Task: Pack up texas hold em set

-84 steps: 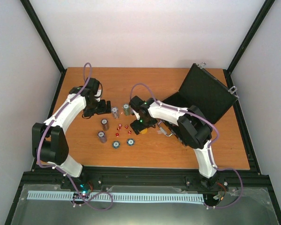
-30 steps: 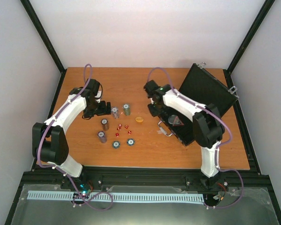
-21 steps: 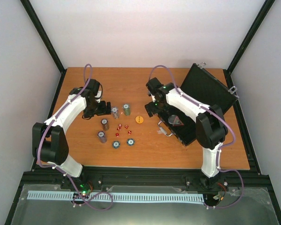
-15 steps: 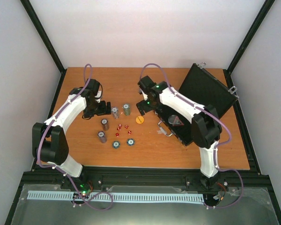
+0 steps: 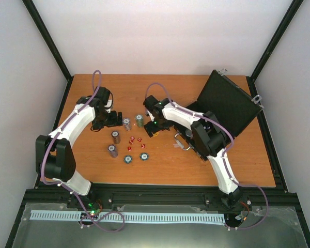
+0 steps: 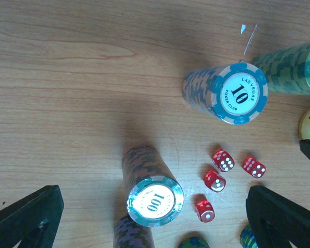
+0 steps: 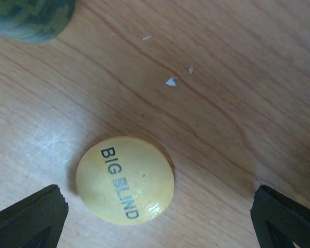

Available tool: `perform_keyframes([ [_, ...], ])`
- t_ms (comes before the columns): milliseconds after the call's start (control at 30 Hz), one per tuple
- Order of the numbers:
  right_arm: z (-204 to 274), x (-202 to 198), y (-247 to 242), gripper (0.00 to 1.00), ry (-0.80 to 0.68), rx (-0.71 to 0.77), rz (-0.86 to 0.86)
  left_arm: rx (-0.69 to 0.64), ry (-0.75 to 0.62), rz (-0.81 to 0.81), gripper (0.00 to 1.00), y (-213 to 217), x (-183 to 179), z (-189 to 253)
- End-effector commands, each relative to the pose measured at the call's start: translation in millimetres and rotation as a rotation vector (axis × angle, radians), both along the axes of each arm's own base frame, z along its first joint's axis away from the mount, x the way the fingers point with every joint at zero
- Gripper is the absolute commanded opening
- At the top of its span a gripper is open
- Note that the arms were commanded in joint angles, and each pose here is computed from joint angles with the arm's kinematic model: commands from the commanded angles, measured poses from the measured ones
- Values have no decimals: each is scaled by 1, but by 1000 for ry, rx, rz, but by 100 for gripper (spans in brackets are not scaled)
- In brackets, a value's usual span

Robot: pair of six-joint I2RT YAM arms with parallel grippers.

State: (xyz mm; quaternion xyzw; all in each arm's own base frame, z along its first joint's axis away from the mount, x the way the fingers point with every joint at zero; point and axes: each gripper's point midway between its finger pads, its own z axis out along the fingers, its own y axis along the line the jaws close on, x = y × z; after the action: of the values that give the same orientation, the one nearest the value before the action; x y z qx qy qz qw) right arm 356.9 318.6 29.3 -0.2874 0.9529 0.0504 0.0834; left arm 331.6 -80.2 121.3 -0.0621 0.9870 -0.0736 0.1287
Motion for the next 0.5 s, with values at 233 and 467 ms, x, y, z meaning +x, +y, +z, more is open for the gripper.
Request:
perform_keyframes([
  [233, -15, -6, 19, 94, 9, 1, 34, -2, -24, -13, 100, -3, 7, 6],
  [467, -22, -13, 22, 76, 8, -35, 40, -1, -24, -11, 100, -3, 7, 6],
])
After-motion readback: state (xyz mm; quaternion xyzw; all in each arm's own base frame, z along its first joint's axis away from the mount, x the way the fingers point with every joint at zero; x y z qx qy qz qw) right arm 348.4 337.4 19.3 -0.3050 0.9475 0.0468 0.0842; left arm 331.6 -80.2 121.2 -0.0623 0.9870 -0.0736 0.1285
